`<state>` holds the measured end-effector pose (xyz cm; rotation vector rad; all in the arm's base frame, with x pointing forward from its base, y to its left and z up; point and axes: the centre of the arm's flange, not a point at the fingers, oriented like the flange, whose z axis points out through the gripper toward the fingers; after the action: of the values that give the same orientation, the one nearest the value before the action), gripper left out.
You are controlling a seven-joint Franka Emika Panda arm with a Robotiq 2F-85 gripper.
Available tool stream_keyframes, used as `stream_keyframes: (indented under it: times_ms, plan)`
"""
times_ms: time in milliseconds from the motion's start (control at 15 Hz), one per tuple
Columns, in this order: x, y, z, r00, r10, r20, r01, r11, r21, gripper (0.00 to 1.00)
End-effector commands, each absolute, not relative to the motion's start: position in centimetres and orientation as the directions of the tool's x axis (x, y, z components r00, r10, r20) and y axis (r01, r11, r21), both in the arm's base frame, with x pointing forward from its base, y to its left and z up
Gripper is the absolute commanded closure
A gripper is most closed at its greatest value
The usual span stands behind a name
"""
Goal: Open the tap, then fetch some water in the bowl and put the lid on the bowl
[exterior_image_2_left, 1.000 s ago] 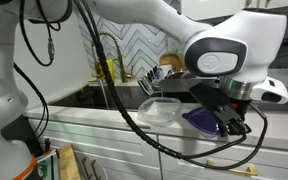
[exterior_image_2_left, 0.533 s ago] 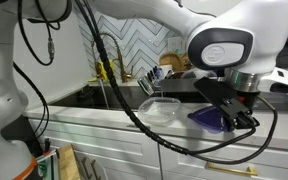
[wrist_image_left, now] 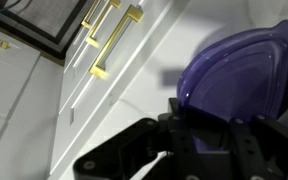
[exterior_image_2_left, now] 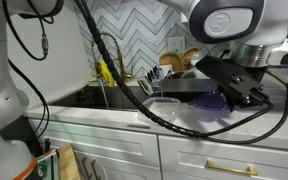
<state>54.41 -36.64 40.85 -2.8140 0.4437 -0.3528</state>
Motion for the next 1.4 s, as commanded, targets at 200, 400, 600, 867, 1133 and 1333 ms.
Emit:
stream_keyframes:
  times_ms: [200, 400, 600, 867, 1133, 1333]
  plan:
    - [52.3, -34.4, 44.1, 0.979, -0.052, 0.195, 0.036, -0.904, -0.427, 0.98]
    - [52.2, -32.0, 44.0, 0.983, 0.104, 0.152, 0.165, -0.865, -0.474, 0.98]
    - [52.4, -29.0, 42.1, 0.967, 0.245, 0.072, 0.247, -0.826, -0.507, 0.98]
    - [52.8, -25.1, 39.5, 0.915, 0.4, -0.049, 0.326, -0.807, -0.493, 0.98]
    - [53.0, -23.2, 37.7, 0.887, 0.446, -0.121, 0.348, -0.817, -0.461, 0.98]
    - [52.8, -23.2, 37.3, 0.881, 0.451, -0.143, 0.354, -0.829, -0.433, 0.98]
